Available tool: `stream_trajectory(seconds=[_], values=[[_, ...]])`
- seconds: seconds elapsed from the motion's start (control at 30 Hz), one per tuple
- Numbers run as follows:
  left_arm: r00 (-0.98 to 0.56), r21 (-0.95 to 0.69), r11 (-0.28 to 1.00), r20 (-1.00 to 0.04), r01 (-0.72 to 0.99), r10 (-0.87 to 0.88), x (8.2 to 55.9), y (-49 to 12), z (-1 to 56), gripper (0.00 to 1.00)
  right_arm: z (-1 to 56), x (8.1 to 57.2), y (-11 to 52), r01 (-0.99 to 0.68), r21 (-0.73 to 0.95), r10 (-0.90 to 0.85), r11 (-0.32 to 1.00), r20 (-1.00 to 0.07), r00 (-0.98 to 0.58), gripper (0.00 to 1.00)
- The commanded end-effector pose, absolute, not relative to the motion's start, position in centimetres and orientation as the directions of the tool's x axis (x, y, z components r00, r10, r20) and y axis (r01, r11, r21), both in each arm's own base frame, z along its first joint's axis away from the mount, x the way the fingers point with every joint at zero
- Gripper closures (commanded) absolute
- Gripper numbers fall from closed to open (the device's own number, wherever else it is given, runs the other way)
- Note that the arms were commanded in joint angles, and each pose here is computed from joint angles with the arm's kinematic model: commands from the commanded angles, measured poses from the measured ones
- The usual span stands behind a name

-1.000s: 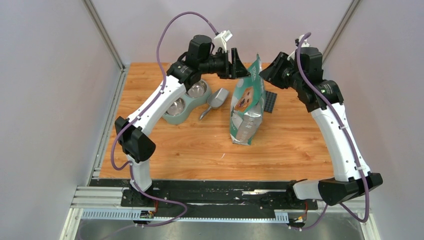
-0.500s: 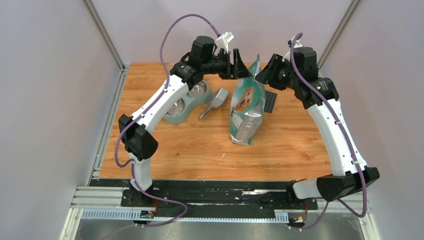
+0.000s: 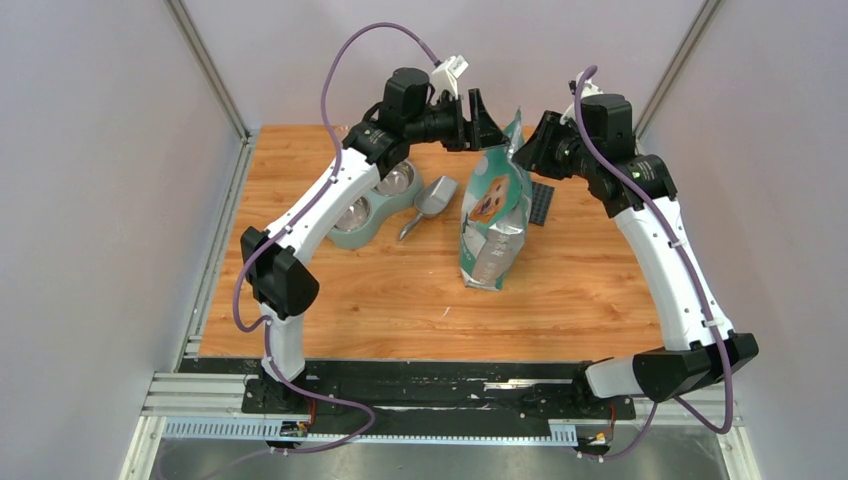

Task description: Serve the pet food

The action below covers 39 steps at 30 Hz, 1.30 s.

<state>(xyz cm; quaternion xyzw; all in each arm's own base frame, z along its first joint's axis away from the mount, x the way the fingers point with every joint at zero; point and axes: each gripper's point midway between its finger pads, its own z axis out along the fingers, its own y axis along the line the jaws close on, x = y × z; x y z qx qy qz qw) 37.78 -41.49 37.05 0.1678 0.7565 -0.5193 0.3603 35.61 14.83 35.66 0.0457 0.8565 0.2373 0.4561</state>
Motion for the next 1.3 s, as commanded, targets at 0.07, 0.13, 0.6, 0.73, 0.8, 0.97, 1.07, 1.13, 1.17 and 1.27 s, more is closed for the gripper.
stream_trajectory(seconds=[0.07,0.13,0.6,0.73,0.8,0.97,1.07,1.13,1.17,1.27], values=[[-0.645,-0.649,0.365,-0.749,0.667,-0.153,38.0,-42.6,38.9,0.26,36.2,35.5,15.5,-0.194,0.458,0.282,0.868,-0.775,-0.565,0.70],[-0.658,-0.657,0.365,-0.740,0.660,-0.140,38.0,-43.0,38.2,0.34,36.6,35.4,15.6,-0.204,0.465,0.290,0.861,-0.780,-0.555,0.70],[-0.682,-0.680,0.359,-0.717,0.639,-0.146,37.2,-42.8,38.8,0.82,37.9,34.9,15.6,-0.209,0.492,0.322,0.845,-0.780,-0.536,0.63],[-0.729,-0.742,0.338,-0.657,0.580,-0.191,37.1,-42.9,39.9,0.89,39.3,34.5,15.8,-0.215,0.522,0.353,0.825,-0.774,-0.526,0.60],[-0.753,-0.774,0.318,-0.622,0.548,-0.217,37.0,-43.0,40.4,0.92,39.8,34.3,16.0,-0.222,0.536,0.364,0.814,-0.770,-0.524,0.59],[-0.802,-0.842,0.242,-0.536,0.483,-0.264,36.8,-43.6,41.5,0.93,39.5,34.0,16.0,-0.209,0.551,0.377,0.808,-0.756,-0.534,0.60],[-0.810,-0.854,0.218,-0.519,0.473,-0.275,36.7,-43.7,42.0,0.87,39.8,33.8,15.9,-0.208,0.556,0.386,0.805,-0.756,-0.528,0.61],[-0.810,-0.858,0.200,-0.513,0.473,-0.283,36.6,-43.7,42.5,0.81,39.6,33.8,15.8,-0.203,0.554,0.386,0.808,-0.757,-0.528,0.61],[-0.811,-0.861,0.196,-0.509,0.470,-0.289,36.7,-43.7,42.5,0.77,39.4,33.9,15.8,-0.197,0.554,0.388,0.809,-0.754,-0.530,0.61],[-0.813,-0.862,0.196,-0.506,0.467,-0.289,36.6,-43.8,42.2,0.75,39.3,33.9,16.0,-0.195,0.565,0.394,0.802,-0.745,-0.538,0.64]])
